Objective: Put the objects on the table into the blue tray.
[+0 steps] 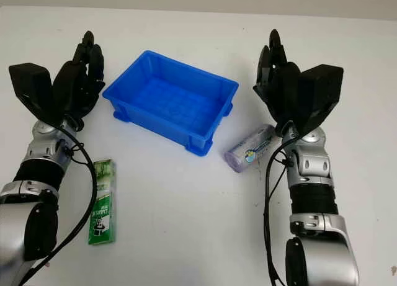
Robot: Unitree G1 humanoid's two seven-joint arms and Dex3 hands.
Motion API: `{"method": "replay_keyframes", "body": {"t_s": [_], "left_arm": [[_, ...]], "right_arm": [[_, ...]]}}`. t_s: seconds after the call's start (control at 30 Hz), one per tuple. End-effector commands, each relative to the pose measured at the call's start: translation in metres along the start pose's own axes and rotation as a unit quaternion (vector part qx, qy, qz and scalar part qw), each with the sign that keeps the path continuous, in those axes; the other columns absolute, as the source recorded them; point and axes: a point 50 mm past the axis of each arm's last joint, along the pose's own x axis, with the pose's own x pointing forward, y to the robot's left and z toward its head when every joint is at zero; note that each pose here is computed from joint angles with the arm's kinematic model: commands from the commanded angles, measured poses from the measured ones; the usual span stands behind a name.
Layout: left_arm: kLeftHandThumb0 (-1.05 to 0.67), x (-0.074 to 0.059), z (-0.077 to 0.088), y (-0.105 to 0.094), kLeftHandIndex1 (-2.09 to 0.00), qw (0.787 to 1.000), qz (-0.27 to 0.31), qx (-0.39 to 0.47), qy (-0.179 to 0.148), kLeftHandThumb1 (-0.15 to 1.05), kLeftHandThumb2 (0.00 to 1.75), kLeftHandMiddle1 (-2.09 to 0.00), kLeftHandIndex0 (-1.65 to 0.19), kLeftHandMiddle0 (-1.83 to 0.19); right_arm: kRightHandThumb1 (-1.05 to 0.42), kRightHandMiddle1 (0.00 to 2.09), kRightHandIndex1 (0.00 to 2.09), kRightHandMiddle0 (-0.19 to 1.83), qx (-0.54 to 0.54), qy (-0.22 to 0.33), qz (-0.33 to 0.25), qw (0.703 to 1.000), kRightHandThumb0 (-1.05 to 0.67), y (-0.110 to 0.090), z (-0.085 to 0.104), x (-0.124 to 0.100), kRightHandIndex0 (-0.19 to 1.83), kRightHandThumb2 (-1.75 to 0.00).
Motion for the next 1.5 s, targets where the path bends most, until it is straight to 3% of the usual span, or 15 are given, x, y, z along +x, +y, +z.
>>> {"method": "replay_keyframes", "body": {"t_s": [0.0,0.3,0.47,0.5,0.57,0.63,0.73,0.83,1.13,1.33,1.47], "left_arm": [[-0.72,0.0,0.004,0.004,0.0,1.0,0.004,0.014,-0.004,1.05,0.65,0.0,0.19,0.19],[-0.72,0.002,0.004,0.002,0.0,1.0,-0.001,0.009,-0.001,1.05,0.66,0.0,0.19,0.19],[-0.72,0.001,0.003,0.003,0.0,1.0,0.003,-0.002,-0.003,1.05,0.66,0.0,0.19,0.19],[-0.72,0.0,0.003,0.004,0.0,1.0,0.003,-0.001,-0.003,1.05,0.67,0.0,0.19,0.19],[-0.72,-0.001,0.003,0.006,0.0,1.0,0.006,-0.002,-0.004,1.05,0.68,0.0,0.19,0.19],[-0.71,-0.001,0.003,0.007,0.0,1.0,0.009,-0.004,-0.004,1.05,0.67,0.0,0.19,0.19],[-0.7,-0.002,0.003,0.007,0.0,1.0,0.007,-0.005,-0.004,1.05,0.67,0.0,0.19,0.19],[-0.72,-0.001,0.002,0.006,0.0,1.0,0.002,-0.002,-0.004,1.05,0.66,0.0,0.19,0.19],[-0.72,0.001,0.002,0.002,0.0,1.0,0.002,0.0,-0.003,1.05,0.65,0.0,0.19,0.19],[-0.74,0.0,0.002,0.004,0.0,1.0,0.004,0.009,-0.002,1.05,0.66,0.0,0.19,0.19],[-0.73,0.0,0.002,0.006,0.0,1.0,0.003,0.004,-0.001,1.05,0.66,0.0,0.19,0.19]], "right_arm": [[-1.05,0.0,0.0,-0.19,-0.001,-0.009,-0.002,1.0,-0.78,0.001,0.004,0.0,-0.19,-0.81],[-1.05,0.0,0.0,-0.19,0.014,-0.016,-0.002,1.0,-0.77,-0.005,0.007,-0.001,-0.19,-0.78],[-1.05,0.02,0.04,-0.15,-0.022,-0.074,0.002,0.997,-0.6,-0.021,0.042,-0.012,-0.13,-0.55],[-1.05,0.09,0.08,-0.09,-0.067,-0.091,-0.001,0.994,-0.58,-0.026,0.052,-0.016,-0.05,-0.47],[-1.04,0.68,0.25,-0.11,-0.153,-0.105,0.005,0.983,-0.52,-0.034,0.071,-0.024,0.18,-0.21],[-0.98,0.72,0.31,-0.03,-0.244,-0.101,0.029,0.964,-0.48,-0.038,0.087,-0.034,0.26,-0.09],[-0.84,0.4,0.28,0.28,-0.367,-0.103,0.065,0.922,-0.4,-0.038,0.104,-0.05,0.39,-0.06],[-0.76,0.2,0.21,0.45,-0.464,-0.116,0.098,0.873,-0.44,-0.036,0.109,-0.062,0.47,-0.05],[-0.75,0.08,0.11,0.53,-0.666,-0.083,0.152,0.725,-0.52,-0.027,0.117,-0.086,0.47,-0.06],[-0.8,0.06,0.1,0.56,-0.726,-0.052,0.18,0.662,-0.51,-0.021,0.12,-0.092,0.52,-0.07],[-0.79,0.07,0.11,0.6,-0.732,-0.05,0.188,0.653,-0.47,-0.016,0.12,-0.094,0.59,-0.06]]}}
